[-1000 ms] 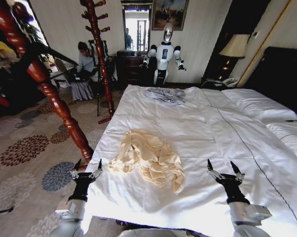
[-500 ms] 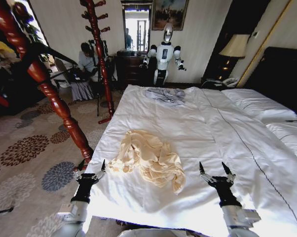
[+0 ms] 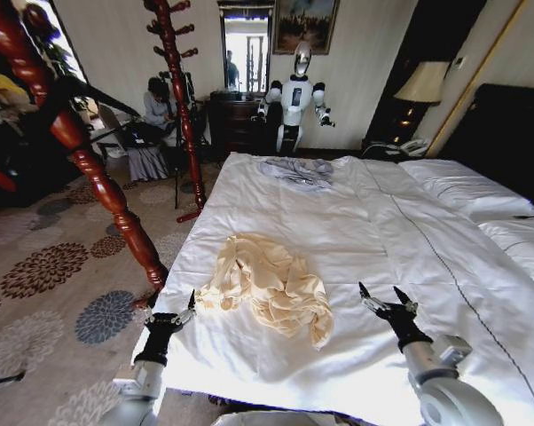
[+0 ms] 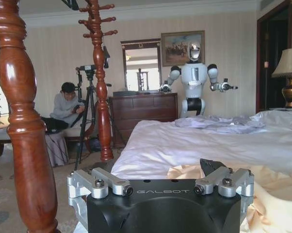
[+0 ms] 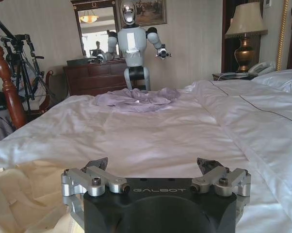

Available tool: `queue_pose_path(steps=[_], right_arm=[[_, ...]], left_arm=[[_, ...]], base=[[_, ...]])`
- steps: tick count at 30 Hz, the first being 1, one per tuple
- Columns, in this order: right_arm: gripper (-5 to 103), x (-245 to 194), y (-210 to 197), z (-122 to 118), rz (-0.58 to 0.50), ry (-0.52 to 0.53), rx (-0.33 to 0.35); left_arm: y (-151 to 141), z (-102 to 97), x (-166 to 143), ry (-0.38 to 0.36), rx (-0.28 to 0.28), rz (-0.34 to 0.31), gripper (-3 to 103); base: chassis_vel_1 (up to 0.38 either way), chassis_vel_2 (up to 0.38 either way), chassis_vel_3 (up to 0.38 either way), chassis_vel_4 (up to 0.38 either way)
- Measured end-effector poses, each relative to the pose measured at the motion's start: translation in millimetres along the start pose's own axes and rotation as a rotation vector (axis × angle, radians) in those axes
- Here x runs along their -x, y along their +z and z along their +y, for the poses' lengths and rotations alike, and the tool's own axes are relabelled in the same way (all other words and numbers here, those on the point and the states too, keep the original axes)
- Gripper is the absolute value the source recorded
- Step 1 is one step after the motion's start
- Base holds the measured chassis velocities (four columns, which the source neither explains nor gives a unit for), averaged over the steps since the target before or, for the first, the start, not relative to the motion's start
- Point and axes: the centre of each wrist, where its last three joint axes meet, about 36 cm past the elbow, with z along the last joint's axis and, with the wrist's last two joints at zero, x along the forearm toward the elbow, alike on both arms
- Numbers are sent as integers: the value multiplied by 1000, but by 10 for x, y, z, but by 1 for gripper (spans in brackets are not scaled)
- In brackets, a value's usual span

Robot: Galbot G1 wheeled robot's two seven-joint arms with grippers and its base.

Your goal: Pick up the clothes from the bed and hang them on the clothes hanger.

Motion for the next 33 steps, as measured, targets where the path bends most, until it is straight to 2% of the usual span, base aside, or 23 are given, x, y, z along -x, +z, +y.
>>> queue_pose_path(steps=[8, 13, 14, 18, 27, 31, 33], right_arm=[[100, 398, -176, -117, 73, -45, -12], [100, 637, -247, -88, 139, -52, 53], [100, 801, -278, -61, 167, -57, 83], [100, 1015, -278, -33, 192, -62, 96], [100, 1789, -359, 245, 263, -91, 114], [100, 2018, -352, 395, 313, -104, 93], [100, 2212, -410, 628, 369, -113, 51]], left_arm=[[41, -41, -76, 10, 6, 20, 100], [61, -86, -89, 15, 1, 26, 100], [72, -105, -109, 21, 3, 30, 100], [85, -117, -132, 23, 8, 34, 100], [104, -117, -165, 7, 7, 36, 100], [112, -105, -174, -1, 8, 39, 100], [121, -87, -187, -13, 9, 37, 100]], base=[[0, 0, 0, 0], [0, 0, 0, 0], [0, 0, 0, 0], [0, 0, 0, 0], [0, 0, 0, 0], [0, 0, 0, 0], [0, 0, 0, 0]])
